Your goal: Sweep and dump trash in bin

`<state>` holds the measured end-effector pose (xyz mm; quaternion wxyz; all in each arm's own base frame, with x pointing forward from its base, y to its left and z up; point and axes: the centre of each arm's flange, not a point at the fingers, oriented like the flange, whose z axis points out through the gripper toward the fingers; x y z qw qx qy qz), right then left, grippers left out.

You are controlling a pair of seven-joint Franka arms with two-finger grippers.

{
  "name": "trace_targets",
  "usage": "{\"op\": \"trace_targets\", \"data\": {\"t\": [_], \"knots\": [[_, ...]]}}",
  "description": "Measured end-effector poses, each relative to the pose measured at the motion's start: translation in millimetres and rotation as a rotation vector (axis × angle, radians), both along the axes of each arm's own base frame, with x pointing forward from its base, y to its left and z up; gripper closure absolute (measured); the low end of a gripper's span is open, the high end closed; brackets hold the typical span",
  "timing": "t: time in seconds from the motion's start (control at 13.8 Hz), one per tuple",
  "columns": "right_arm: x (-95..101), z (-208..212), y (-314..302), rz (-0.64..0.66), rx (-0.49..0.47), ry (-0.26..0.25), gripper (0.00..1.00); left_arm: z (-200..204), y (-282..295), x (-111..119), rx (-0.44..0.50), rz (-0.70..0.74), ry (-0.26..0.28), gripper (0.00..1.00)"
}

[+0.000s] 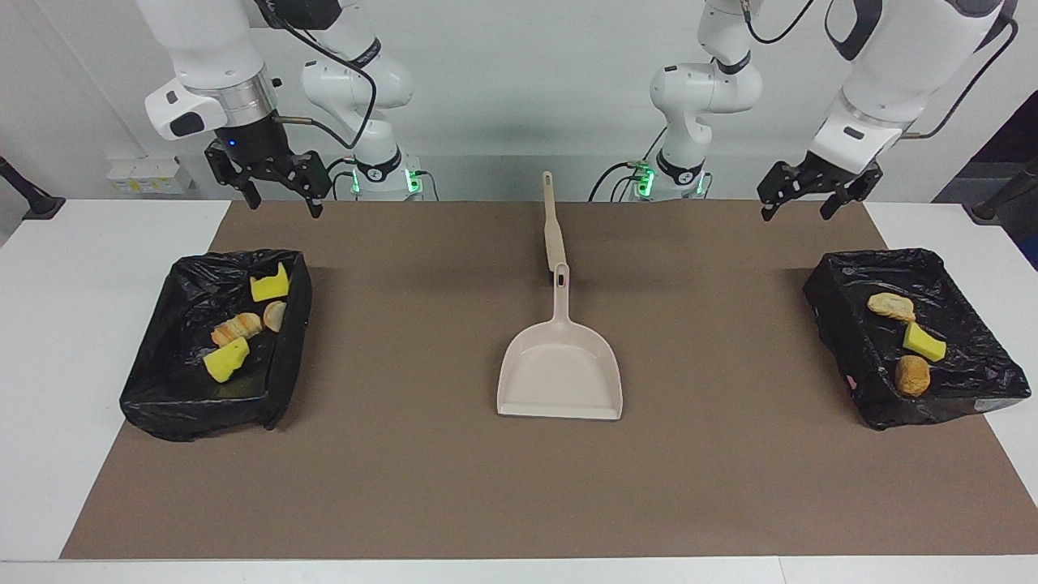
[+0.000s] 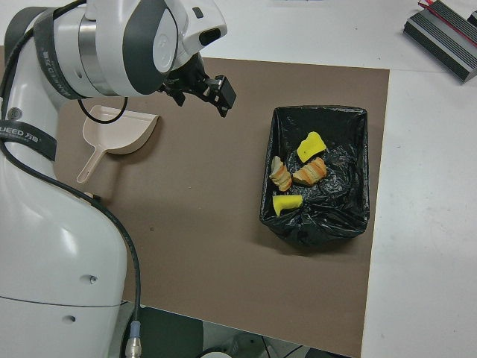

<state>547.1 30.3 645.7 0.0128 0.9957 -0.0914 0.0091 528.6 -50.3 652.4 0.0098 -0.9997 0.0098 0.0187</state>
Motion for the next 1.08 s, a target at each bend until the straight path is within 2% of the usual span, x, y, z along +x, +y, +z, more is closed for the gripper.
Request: {"op": "trace_targets", "data": {"t": [1.08], "knots": [[1.5, 0.8, -6.1, -0.011, 0.001, -0.010, 0.00, 16.6, 7.8, -9.5, -0.010, -0.002, -0.031, 0.00]]}}
